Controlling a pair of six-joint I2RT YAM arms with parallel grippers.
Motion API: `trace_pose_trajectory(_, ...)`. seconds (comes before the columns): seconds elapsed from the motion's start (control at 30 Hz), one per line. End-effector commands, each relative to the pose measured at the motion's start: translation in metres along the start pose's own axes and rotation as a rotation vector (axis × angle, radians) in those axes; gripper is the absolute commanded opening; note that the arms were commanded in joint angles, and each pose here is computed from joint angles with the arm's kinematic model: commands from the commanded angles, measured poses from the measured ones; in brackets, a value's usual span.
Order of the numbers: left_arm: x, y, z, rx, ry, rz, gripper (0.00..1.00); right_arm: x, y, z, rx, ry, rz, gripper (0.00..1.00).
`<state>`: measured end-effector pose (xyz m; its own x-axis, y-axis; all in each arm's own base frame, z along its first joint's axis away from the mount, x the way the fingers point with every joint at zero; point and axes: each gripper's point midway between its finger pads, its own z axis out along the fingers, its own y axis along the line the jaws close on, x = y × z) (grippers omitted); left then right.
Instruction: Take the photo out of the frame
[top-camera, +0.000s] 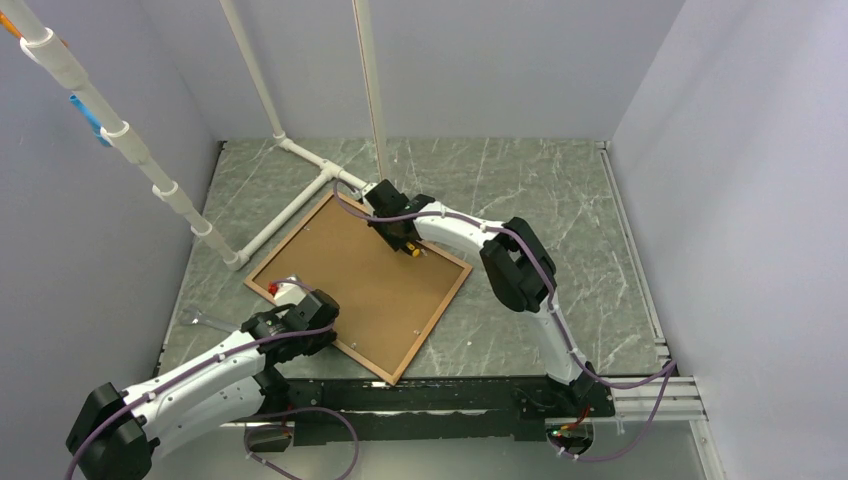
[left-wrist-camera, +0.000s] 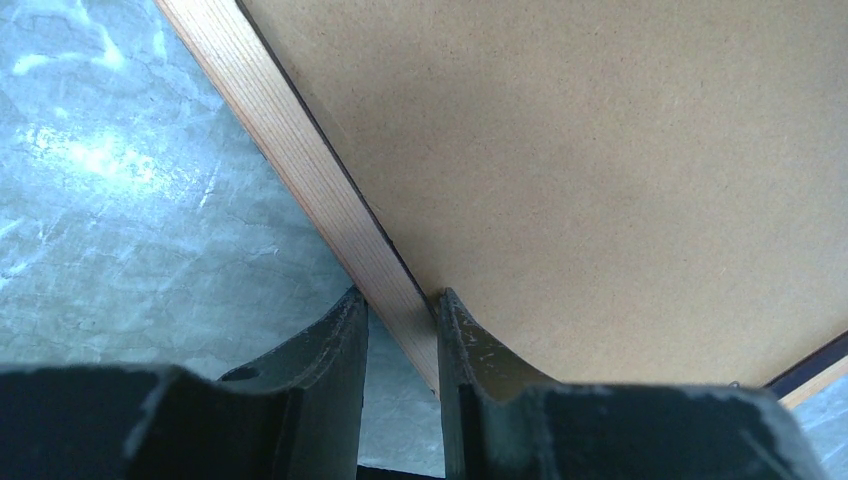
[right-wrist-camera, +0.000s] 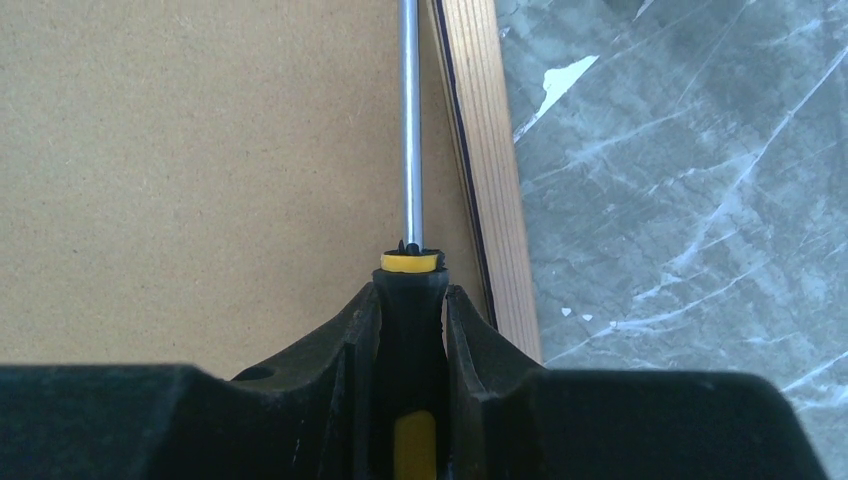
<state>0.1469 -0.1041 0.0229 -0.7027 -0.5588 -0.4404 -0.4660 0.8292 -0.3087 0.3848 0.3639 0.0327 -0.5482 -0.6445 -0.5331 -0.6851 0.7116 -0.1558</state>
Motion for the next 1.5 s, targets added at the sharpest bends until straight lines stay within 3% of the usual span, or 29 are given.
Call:
trace_pose_trajectory(0.0,-0.006,0.001,-0.004,-0.002,-0.023,0.046,0.0,-0.007,0.001,0.005,-0.024,-0.007,-0.028,0.0)
trace_pose_trajectory(0.73,-0.01,-0.003,-0.005,0.0,-0.035,0.069,0.0,-0.022,0.016,0.008,-0.123,-0.094,-0.165,0.0)
trace_pose_trajectory(0.9,-0.011,-0.003,-0.006,0.009,-0.043,0.043,0.0,-0.057,0.013,-0.023,-0.127,-0.187,-0.15,0.0)
trace_pose_trajectory(1.13,-0.011,-0.002,-0.008,0.031,-0.049,0.014,0.0,-0.11,-0.022,-0.13,-0.03,-0.452,0.027,0.0)
trace_pose_trajectory(1.23,-0.009,-0.005,-0.008,0.047,-0.039,0.007,0.01,-0.089,-0.039,-0.151,0.021,-0.474,0.115,0.0)
trace_pose_trajectory(1.47,-0.002,-0.013,-0.008,0.092,0.002,0.007,0.22,0.0,-0.063,-0.171,0.062,-0.465,0.305,0.0)
